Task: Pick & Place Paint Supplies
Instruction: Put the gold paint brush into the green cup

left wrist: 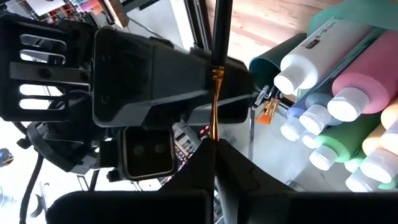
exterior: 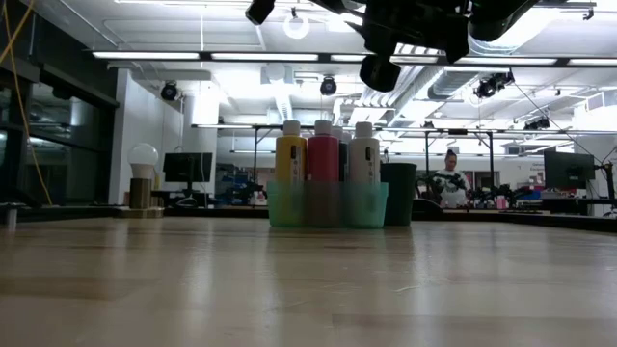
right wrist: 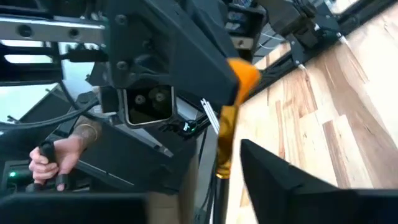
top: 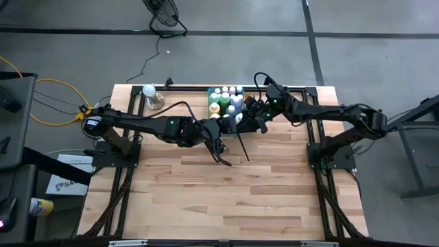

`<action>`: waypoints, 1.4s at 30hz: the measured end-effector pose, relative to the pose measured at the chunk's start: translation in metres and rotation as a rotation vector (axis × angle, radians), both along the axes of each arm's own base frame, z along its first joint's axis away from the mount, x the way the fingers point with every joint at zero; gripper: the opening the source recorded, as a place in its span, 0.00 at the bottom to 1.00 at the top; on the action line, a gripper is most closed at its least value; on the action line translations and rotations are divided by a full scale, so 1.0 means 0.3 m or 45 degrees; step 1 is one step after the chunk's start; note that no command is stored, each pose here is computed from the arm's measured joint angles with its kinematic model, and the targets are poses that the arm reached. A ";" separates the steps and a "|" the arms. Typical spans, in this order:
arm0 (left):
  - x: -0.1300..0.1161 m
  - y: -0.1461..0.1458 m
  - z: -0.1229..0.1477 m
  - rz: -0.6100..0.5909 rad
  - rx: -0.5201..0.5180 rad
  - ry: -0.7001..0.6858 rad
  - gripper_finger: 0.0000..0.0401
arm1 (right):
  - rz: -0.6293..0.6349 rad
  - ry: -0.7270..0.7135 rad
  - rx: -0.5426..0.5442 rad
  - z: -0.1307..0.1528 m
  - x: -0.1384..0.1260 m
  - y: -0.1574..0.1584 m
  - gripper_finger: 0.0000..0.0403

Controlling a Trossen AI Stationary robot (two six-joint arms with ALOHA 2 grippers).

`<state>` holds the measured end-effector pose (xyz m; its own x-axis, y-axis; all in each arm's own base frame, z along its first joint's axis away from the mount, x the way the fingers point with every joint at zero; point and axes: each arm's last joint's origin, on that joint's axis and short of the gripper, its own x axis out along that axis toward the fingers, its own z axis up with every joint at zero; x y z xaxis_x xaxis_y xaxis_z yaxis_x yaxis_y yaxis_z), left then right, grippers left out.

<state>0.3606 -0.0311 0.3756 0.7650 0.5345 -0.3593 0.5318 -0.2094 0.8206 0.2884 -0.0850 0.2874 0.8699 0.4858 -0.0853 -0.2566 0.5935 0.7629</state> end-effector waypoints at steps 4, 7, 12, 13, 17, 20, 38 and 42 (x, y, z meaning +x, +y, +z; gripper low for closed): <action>-0.001 0.000 0.001 -0.002 -0.002 -0.002 0.00 | 0.003 -0.030 -0.026 0.005 0.000 0.000 0.13; -0.001 0.000 0.002 -0.001 -0.001 -0.003 0.00 | 0.003 -0.029 -0.027 0.004 0.000 -0.001 0.04; 0.000 0.010 0.003 0.006 -0.003 -0.004 0.02 | 0.002 -0.038 -0.044 0.004 0.000 -0.002 0.04; 0.000 0.015 0.003 0.011 -0.004 -0.006 0.04 | 0.001 -0.038 -0.045 0.004 0.000 -0.002 0.04; 0.001 0.037 0.003 0.053 -0.028 -0.025 0.12 | -0.016 -0.024 -0.051 0.000 0.000 -0.002 0.04; 0.002 0.055 0.004 0.116 -0.090 -0.081 0.20 | -0.063 0.004 -0.070 -0.010 -0.001 -0.010 0.04; -0.159 0.205 0.017 0.911 -0.970 -0.639 0.38 | -1.002 0.151 -0.608 0.102 -0.207 -0.098 0.04; -0.213 0.262 0.023 1.045 -1.268 -0.708 0.38 | -1.219 0.207 -0.779 0.116 -0.233 -0.111 0.04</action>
<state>0.2966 0.0474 0.3824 0.5286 0.5963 -0.6042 -0.2220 0.7841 0.5796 0.2185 -0.1182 0.3223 0.8175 -0.5304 -0.2243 0.5749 0.7751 0.2621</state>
